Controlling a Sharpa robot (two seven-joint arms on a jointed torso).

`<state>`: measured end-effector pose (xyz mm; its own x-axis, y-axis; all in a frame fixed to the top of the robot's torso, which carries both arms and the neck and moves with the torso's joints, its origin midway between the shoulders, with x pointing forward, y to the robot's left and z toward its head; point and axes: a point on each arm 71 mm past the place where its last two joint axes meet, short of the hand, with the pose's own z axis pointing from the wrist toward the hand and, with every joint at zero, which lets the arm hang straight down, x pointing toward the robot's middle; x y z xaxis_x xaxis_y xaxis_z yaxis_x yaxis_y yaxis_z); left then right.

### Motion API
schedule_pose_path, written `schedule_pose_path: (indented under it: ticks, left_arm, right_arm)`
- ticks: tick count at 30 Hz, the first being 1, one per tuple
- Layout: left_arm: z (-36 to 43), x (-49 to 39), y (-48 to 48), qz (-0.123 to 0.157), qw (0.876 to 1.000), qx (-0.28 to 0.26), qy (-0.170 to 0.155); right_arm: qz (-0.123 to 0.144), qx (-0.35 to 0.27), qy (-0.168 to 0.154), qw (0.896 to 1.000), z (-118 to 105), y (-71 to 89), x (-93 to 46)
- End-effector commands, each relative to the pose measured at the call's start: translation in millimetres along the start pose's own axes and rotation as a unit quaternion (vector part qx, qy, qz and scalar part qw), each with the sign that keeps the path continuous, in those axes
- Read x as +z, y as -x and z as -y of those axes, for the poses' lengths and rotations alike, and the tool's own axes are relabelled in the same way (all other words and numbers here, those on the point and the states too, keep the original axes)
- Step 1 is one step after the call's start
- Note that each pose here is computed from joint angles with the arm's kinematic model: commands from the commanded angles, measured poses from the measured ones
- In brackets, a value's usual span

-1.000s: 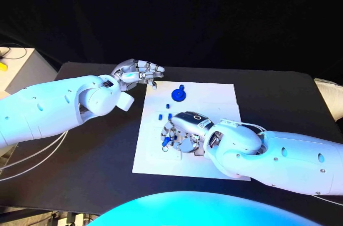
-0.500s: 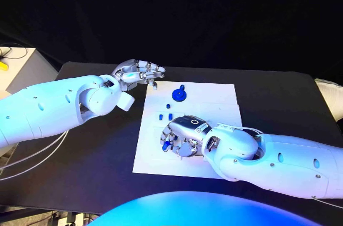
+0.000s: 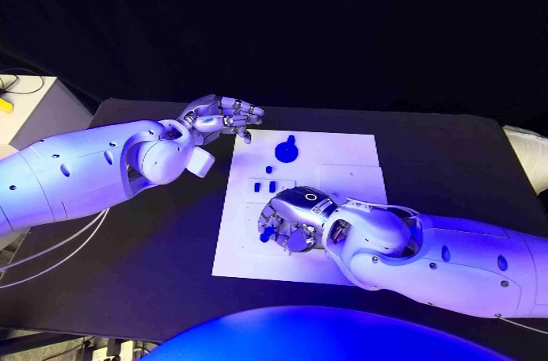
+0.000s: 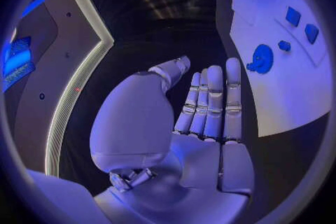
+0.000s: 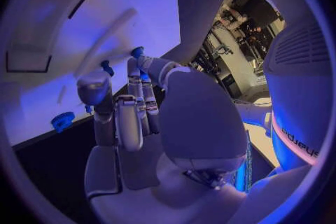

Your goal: Assemble the parts on the task board

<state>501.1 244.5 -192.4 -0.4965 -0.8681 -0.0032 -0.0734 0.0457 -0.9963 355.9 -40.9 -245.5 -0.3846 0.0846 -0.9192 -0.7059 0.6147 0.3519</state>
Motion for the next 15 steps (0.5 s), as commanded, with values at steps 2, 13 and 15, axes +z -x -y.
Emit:
schedule_pose_path:
  ticks: [2, 13, 15]
  left_arm:
    - [0.7, 0.4, -2.0, -0.008, 1.000, -0.006, -0.002]
    - [0.6, 0.5, -1.9, -0.008, 1.000, -0.006, -0.002]
    - [0.6, 0.4, -1.9, -0.008, 1.000, -0.006, -0.002]
  right_arm:
    - [-0.010, -0.017, -0.003, 1.000, -0.3, -3.1, 0.7]
    - [-0.016, -0.010, 0.007, 1.000, -2.9, -8.5, 3.0]
    - [-0.017, -0.008, 0.010, 1.000, -2.9, -9.0, 2.6]
